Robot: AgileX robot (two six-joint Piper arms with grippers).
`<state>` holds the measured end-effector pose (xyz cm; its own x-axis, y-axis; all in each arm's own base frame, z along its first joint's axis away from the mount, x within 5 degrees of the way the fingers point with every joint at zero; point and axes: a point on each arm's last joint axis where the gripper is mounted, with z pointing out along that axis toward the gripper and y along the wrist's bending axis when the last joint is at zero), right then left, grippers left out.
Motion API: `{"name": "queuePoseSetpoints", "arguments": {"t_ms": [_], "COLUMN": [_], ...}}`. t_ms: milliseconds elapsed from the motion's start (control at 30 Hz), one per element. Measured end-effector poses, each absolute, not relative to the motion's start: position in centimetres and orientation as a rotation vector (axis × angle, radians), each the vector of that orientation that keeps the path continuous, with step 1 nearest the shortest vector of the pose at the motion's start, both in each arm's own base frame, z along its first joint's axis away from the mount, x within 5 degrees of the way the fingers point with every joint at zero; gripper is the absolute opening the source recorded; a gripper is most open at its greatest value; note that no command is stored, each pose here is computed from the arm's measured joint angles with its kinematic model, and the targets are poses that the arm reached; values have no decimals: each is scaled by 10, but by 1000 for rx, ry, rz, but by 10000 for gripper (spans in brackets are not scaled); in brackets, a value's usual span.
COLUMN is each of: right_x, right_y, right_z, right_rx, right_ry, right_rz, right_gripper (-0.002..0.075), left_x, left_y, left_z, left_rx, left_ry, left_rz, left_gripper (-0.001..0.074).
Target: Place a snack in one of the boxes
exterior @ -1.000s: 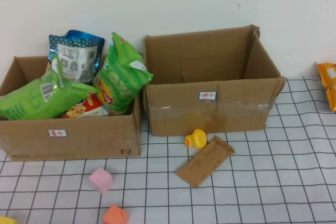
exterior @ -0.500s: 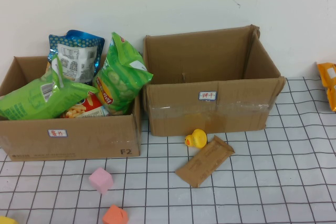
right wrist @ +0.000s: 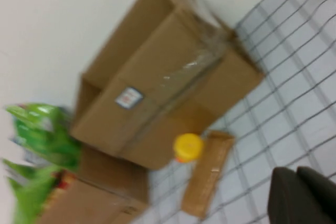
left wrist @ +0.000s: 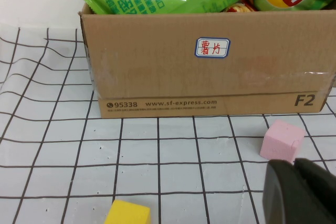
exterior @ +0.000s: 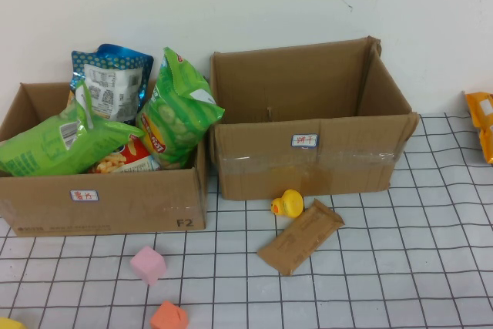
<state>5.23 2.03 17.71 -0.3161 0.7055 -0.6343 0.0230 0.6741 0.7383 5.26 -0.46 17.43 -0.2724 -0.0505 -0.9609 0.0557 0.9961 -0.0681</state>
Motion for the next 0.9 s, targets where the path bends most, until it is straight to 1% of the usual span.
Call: {"name": "queuePoseSetpoints", "arguments": {"t_ms": [33,100,233,300,400,533,633,767,900], "right_x": [52,52,53,53,51,44,46,55,75], "right_y": [21,22,22,22,25,30,35,44,52], "right_z": [178,180,182,182,190,233,261,290,308], "right_rx": [621,632,591,516,274,-47,-264,-622,-974], "right_ry": [1758,1739,1730,1741,1765,1710,1733,1773,1812], "right_rz": [820,850,828,773,623,456,360,260,255], "right_gripper": [-1,-1,-1,-1,-1,-1,-1,-1,-1], "left_x": [53,53,53,53,53,53,53,53,53], "left_y": [-5,-5,-5,-5,-5,-5,-5,-5,-5], "left_z": [174,174,174,174,174,174,174,174,174], "left_rx": [4,4,4,4,4,4,4,4,4], "left_ry": [1844,1844,1844,1844,1844,1846,1846,1846,1846], "left_rz": [-102,-102,-102,-102,-102,-102,-102,-102,-102], "left_gripper": [-2,-2,-2,-2,-2,-2,-2,-2,-2]}}
